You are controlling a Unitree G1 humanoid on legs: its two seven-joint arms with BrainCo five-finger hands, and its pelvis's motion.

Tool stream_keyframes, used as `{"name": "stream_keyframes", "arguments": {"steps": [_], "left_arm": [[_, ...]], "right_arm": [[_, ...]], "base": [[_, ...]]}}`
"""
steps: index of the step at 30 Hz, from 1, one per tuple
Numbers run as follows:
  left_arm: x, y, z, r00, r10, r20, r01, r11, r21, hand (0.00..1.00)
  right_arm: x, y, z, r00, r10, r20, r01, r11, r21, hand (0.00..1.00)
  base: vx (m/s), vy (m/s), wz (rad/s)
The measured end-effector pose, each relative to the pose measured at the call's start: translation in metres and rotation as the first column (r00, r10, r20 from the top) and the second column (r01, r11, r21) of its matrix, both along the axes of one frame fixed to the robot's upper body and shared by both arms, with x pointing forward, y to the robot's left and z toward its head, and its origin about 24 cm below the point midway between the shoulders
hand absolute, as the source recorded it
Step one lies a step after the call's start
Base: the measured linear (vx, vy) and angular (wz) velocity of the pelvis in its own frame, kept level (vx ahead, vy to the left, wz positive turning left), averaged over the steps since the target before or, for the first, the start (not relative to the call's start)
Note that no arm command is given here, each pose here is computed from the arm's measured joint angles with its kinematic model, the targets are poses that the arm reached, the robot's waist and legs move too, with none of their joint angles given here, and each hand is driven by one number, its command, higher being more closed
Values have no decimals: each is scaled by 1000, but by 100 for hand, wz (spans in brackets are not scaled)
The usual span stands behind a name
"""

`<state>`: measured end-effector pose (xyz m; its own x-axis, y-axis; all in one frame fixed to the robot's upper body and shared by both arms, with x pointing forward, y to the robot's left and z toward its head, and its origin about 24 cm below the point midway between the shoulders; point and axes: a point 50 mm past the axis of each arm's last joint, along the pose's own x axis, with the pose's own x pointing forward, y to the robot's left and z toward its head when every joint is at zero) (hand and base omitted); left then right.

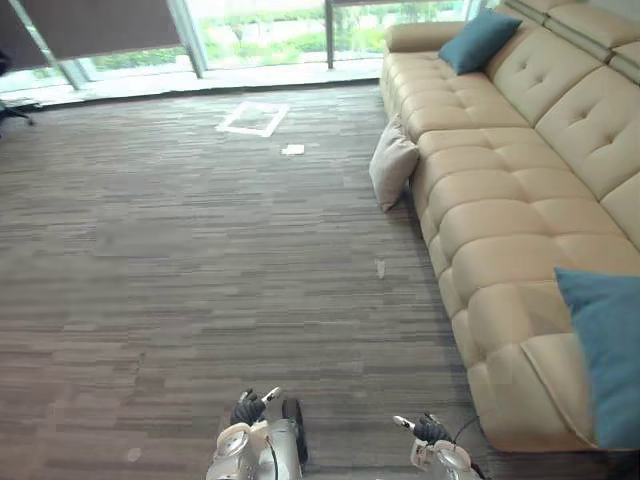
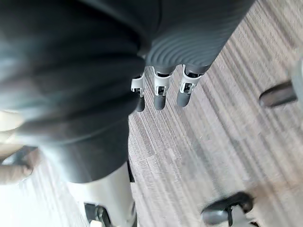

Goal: Pick up cushions and gather them together orderly.

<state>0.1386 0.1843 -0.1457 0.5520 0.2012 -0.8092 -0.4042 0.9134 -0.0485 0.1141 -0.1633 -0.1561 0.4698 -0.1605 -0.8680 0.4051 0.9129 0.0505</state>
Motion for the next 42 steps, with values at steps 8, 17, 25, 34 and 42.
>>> {"name": "stream_keyframes", "arguments": {"steps": [8, 17, 25, 34, 42], "left_arm": [[-6, -6, -7, 997, -15, -69, 14, 1000, -25, 0], [-12, -25, -11, 995, -20, -94, 12, 996, -89, 0], [-1, -9, -1, 1000, 3, -10, -4, 999, -33, 0], [-17, 18, -4, 997, 59, -42, -58, 998, 25, 0], [3, -2, -4, 998, 44, -40, -45, 998, -41, 0]], "right_arm": [[14, -10, 8, 997, 10, 71, -7, 999, -36, 0], [12, -36, 9, 998, -36, 61, 41, 996, -83, 0], [27, -4, 9, 996, 54, 73, -52, 998, -27, 0], [2, 8, 0, 999, 52, 0, -52, 999, 8, 0], [23, -3, 13, 992, 58, 111, -55, 998, -35, 0]], "base": [[477, 276, -14], [638, 19, 52], [555, 36, -32], [679, 364, -90], [392, 207, -71]]}}
